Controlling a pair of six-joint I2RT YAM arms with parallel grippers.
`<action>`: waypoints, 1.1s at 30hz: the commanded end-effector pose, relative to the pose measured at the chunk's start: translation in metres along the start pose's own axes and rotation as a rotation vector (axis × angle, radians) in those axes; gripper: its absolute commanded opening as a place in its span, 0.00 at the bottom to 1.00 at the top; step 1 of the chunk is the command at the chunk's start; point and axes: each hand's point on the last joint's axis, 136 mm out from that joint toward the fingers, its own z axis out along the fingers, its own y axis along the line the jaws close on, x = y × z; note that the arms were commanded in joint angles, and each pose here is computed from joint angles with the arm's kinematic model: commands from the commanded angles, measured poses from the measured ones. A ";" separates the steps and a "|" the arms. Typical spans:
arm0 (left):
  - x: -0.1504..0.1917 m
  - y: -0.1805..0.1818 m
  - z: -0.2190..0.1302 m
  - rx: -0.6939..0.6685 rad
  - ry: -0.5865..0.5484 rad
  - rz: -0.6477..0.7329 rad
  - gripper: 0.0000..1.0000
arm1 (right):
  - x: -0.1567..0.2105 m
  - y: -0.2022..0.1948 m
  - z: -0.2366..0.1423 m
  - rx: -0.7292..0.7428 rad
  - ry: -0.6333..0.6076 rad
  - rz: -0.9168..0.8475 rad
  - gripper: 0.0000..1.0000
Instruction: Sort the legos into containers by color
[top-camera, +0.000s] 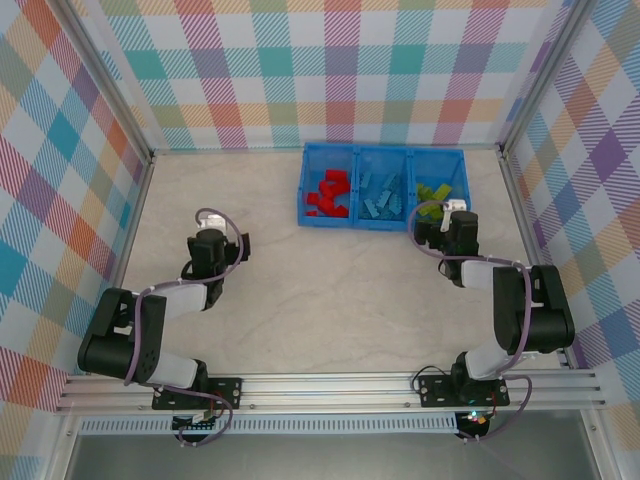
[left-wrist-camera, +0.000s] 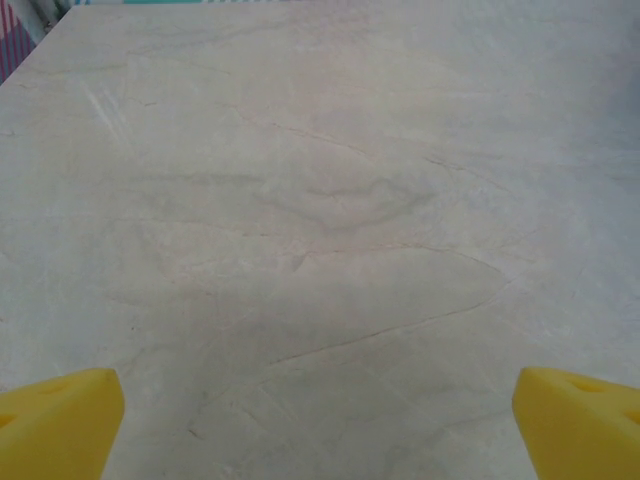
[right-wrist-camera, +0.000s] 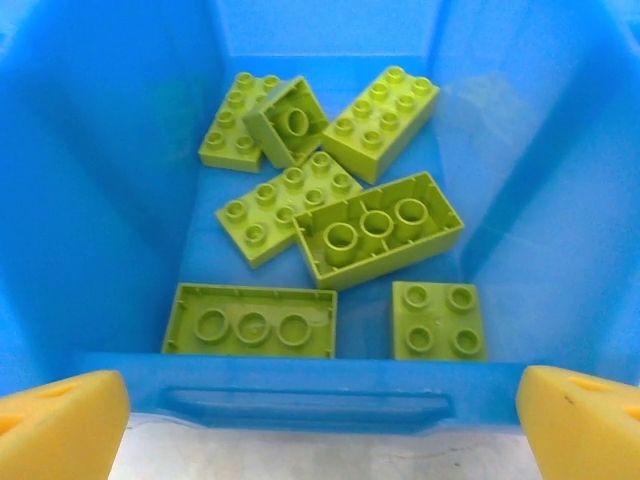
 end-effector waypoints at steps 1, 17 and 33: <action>0.003 0.009 0.018 0.043 -0.081 -0.061 1.00 | -0.008 0.006 -0.005 -0.047 -0.056 -0.008 1.00; 0.006 0.009 0.020 0.062 -0.041 -0.066 1.00 | -0.003 0.001 -0.020 -0.038 -0.199 0.004 1.00; 0.006 0.009 0.020 0.063 -0.042 -0.066 1.00 | -0.003 0.000 -0.021 -0.031 -0.206 0.006 1.00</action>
